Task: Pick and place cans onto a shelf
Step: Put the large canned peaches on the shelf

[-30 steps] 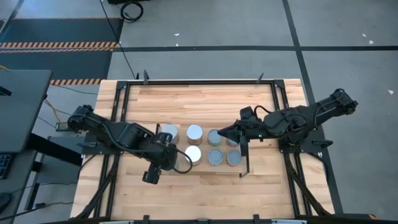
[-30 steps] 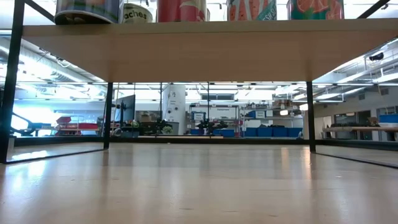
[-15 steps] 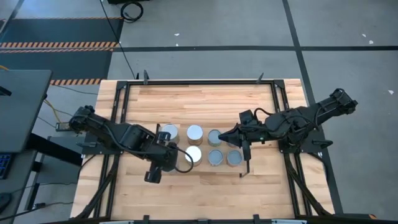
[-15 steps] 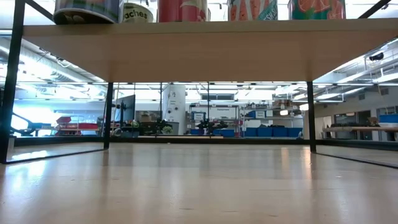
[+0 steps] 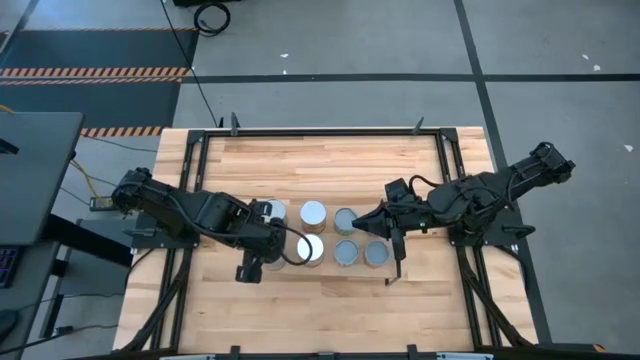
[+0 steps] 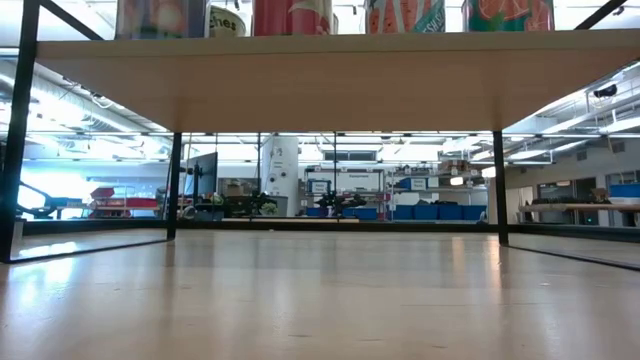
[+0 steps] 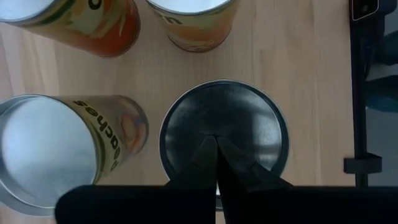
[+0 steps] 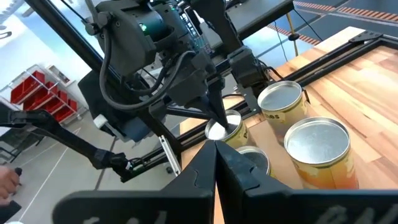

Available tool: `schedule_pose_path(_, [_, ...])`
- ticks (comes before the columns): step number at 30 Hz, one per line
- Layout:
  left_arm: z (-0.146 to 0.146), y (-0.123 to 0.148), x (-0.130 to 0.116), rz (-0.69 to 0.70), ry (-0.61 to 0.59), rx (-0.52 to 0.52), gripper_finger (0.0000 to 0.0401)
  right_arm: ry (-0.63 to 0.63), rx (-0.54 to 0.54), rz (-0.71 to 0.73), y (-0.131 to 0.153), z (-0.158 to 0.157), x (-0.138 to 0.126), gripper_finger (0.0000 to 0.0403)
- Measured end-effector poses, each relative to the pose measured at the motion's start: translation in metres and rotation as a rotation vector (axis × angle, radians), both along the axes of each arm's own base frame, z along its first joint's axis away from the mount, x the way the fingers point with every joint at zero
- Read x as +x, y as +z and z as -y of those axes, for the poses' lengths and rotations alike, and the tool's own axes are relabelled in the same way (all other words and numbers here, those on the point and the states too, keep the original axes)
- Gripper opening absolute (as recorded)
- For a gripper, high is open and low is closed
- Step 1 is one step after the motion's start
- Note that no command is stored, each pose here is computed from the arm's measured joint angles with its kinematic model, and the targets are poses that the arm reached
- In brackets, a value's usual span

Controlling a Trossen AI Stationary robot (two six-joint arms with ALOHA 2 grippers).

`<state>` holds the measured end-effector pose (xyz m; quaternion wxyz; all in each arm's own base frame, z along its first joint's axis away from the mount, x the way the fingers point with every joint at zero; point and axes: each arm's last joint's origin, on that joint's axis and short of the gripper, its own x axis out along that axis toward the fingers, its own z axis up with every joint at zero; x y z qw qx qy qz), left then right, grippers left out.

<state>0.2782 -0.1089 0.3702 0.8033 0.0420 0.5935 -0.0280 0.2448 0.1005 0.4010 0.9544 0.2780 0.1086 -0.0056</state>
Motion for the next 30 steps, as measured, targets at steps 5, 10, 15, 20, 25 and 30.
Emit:
schedule_pose_path(5, [-0.002,0.002,-0.003,-0.003,-0.001,0.000,0.0006,0.001,0.000,0.000,0.000,0.000,0.000,0.0012])
schedule_pose_path(10, [-0.005,0.006,-0.004,0.002,0.010,0.002,0.0006,0.000,-0.002,0.000,0.000,0.000,0.000,0.0013])
schedule_pose_path(15, [-0.006,0.008,-0.003,0.019,0.017,0.013,0.0006,0.000,-0.002,-0.001,0.000,0.000,0.000,0.0012])
schedule_pose_path(20, [-0.006,0.009,-0.003,0.026,0.027,0.006,0.0006,0.000,-0.003,-0.001,0.000,0.000,0.000,0.0013])
schedule_pose_path(25, [-0.005,0.014,-0.009,0.023,0.044,-0.053,0.0006,-0.002,-0.006,-0.003,0.000,0.000,0.000,0.0012])
schedule_pose_path(30, [0.000,0.004,-0.008,-0.030,0.041,-0.075,0.0006,-0.002,-0.009,-0.009,-0.001,0.000,0.000,0.0014])
